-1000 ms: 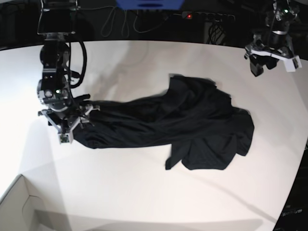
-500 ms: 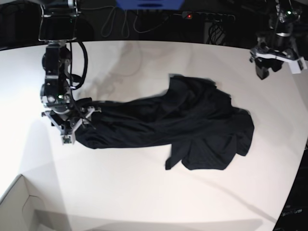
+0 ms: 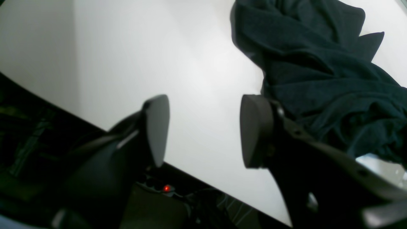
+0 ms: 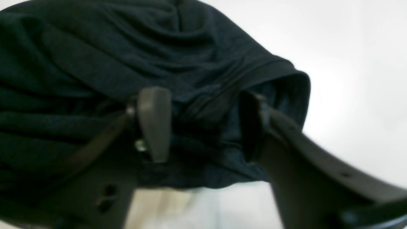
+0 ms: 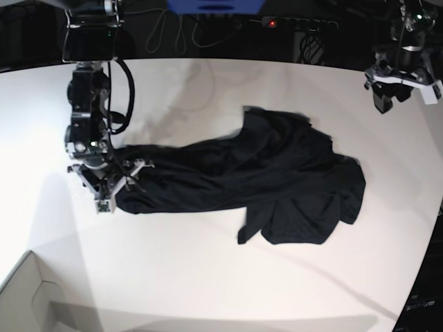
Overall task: Layout the t-shirt on the table in an organized manner, then fold the t-shirt properly
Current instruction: 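Grasp the shirt end with the right gripper and drag it outward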
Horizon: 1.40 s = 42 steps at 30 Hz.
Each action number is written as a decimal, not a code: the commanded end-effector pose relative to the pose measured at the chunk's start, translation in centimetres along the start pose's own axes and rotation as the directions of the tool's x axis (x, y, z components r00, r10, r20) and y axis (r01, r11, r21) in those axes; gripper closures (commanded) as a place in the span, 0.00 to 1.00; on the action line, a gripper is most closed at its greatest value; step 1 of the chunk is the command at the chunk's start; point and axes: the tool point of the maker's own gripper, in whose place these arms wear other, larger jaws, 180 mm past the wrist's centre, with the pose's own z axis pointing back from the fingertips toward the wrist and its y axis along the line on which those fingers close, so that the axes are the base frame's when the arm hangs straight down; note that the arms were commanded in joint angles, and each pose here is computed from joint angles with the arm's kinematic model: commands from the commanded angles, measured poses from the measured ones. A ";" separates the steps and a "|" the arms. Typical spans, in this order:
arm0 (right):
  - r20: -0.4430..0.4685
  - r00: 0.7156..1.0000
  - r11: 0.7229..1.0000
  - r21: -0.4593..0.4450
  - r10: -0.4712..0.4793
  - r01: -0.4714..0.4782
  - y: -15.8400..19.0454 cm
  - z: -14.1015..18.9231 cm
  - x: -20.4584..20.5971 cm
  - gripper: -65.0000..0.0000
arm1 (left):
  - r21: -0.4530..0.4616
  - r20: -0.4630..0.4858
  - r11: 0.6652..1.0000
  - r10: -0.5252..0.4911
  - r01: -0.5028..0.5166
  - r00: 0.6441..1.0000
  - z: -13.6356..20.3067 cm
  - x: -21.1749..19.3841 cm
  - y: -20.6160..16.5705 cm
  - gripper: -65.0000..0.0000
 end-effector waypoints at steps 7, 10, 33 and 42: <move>0.059 0.998 1.000 -0.014 -0.005 0.006 -0.6 0.4 2.2 1.00 | -0.005 0.032 1.000 -0.011 0.012 0.999 0.3 1.1 0.0 0.47; 0.070 0.998 1.000 -0.020 -0.001 0.003 -0.9 0.6 2.5 1.00 | -0.005 0.033 1.000 -0.013 0.013 0.999 0.3 1.1 0.0 0.47; 0.023 1.000 1.000 -0.023 0.006 -0.005 -0.7 1.9 1.5 0.38 | 0.021 0.054 1.000 -0.006 0.004 0.999 0.5 1.7 0.9 0.47; 0.007 1.000 1.000 -0.003 -0.009 0.009 0.2 1.3 1.1 0.35 | 0.021 0.052 1.000 -0.004 0.003 0.999 0.4 1.7 0.9 0.47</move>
